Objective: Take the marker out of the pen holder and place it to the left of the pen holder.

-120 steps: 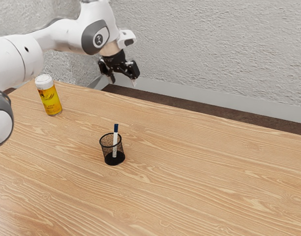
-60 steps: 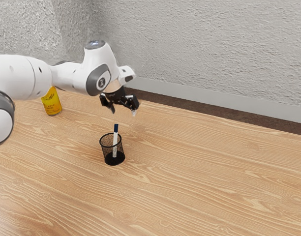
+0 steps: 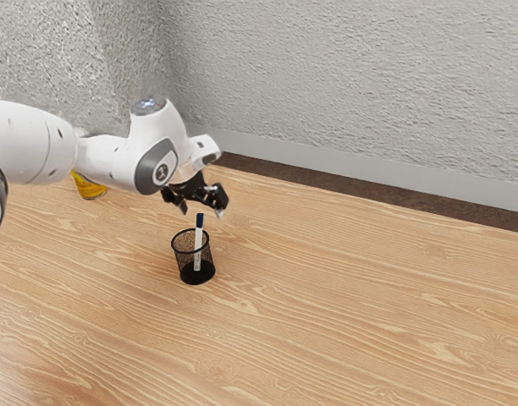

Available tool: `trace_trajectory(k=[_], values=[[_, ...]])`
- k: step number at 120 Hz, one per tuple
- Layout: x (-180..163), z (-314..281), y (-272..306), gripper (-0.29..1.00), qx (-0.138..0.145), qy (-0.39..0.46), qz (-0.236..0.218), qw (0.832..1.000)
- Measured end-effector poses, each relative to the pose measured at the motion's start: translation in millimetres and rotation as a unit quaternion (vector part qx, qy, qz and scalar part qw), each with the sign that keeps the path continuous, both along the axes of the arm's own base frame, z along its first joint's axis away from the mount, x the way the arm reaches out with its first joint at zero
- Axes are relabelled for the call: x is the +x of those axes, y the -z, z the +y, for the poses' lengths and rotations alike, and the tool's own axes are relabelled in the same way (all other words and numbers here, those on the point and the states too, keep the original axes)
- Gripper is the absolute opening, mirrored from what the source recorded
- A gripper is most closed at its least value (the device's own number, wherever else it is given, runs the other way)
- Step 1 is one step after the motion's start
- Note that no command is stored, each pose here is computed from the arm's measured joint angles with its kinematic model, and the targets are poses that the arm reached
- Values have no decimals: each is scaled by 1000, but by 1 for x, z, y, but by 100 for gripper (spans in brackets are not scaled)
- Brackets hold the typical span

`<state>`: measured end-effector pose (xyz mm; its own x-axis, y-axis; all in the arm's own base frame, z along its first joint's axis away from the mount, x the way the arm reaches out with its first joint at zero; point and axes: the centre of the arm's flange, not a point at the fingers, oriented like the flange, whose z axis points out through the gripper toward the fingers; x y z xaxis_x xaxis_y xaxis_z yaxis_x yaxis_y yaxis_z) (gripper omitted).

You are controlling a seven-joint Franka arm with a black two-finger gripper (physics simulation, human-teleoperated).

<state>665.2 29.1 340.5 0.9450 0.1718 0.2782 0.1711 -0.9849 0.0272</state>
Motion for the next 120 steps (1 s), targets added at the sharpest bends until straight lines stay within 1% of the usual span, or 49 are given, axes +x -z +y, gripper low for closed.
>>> trace_trajectory(k=[20,44,56,74,84,100,120], values=[[1,-9,3,70,1,8,-10,1000],[-2,-18,9,69,1,15,-11,1000],[-2,-20,10,62,2,17,-12,1000],[-4,-22,15,47,4,21,-9,1000],[-6,-23,17,40,5,22,-6,1000],[-9,-23,17,34,6,23,-5,1000],[-15,-15,9,30,8,17,-8,1000]])
